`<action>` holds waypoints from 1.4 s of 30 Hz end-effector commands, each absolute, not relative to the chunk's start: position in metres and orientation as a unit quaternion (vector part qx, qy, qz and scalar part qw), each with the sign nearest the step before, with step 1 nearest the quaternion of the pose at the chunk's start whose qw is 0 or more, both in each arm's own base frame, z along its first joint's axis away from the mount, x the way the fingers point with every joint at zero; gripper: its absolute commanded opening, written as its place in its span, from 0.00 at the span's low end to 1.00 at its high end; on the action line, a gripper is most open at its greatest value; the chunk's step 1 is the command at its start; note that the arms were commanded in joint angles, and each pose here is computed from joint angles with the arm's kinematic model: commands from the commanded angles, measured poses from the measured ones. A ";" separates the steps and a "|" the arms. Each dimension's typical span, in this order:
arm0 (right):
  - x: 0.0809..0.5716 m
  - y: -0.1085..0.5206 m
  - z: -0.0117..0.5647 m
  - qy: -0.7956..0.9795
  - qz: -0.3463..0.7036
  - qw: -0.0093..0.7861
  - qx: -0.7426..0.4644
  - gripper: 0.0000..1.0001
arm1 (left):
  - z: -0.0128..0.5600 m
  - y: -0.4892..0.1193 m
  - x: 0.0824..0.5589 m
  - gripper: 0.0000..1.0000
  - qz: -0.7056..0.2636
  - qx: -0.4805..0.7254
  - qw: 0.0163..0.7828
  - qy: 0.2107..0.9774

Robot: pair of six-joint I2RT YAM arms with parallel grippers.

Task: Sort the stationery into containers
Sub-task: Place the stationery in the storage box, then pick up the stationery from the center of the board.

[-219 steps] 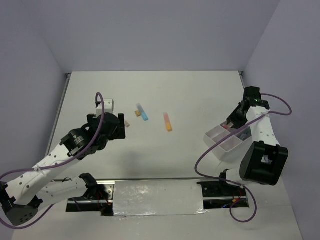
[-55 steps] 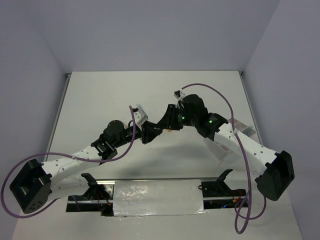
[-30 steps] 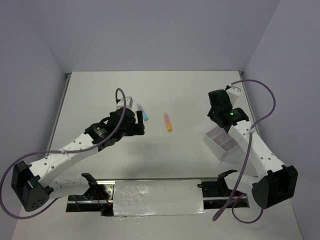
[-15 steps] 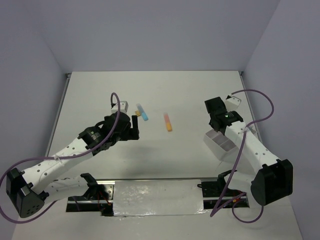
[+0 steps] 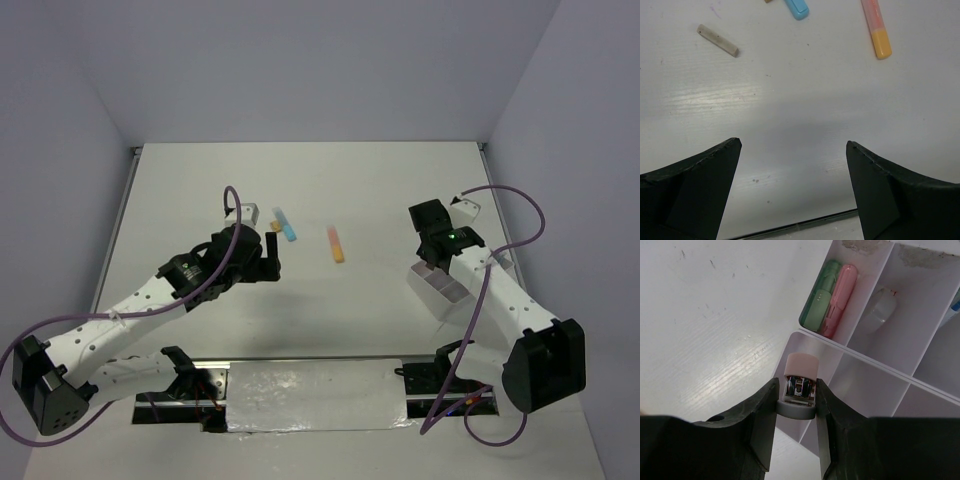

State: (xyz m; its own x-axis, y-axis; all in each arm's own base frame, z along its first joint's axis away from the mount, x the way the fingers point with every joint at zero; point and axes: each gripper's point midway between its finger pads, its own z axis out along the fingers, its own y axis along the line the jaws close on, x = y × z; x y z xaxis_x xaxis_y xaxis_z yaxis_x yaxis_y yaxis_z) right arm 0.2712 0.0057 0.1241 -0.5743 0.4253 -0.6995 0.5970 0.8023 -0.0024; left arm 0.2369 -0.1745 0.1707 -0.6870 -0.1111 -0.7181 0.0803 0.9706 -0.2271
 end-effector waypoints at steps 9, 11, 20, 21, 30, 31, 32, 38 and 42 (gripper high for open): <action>0.281 0.009 0.139 0.869 -0.099 0.384 0.295 0.42 | 0.175 -0.181 0.236 0.99 -0.141 0.008 0.403 0.904; 0.282 0.009 0.143 0.868 -0.094 0.390 0.294 0.49 | 0.174 -0.181 0.237 0.99 -0.140 0.007 0.402 0.905; 0.288 0.016 0.162 0.871 -0.077 0.401 0.272 0.68 | 0.174 -0.179 0.238 0.99 -0.134 0.002 0.403 0.905; 0.291 0.021 0.169 0.872 -0.061 0.409 0.263 0.69 | 0.176 -0.178 0.240 0.99 -0.131 -0.003 0.406 0.904; 0.299 0.084 0.255 0.849 0.121 0.498 0.132 0.73 | 0.161 -0.160 0.262 0.99 -0.050 -0.101 0.383 0.917; 0.299 0.092 0.259 0.849 0.137 0.498 0.113 0.73 | 0.154 -0.155 0.269 0.99 -0.045 -0.120 0.373 0.919; 0.296 0.104 0.260 0.853 0.158 0.491 0.083 0.73 | 0.149 -0.153 0.274 0.99 -0.046 -0.134 0.366 0.920; 0.284 0.137 0.262 0.856 0.187 0.483 0.001 0.72 | 0.117 -0.125 0.309 0.99 -0.010 -0.253 0.337 0.907; 0.276 0.160 0.261 0.852 0.219 0.472 -0.048 0.68 | 0.092 -0.117 0.332 0.95 0.035 -0.300 0.325 0.896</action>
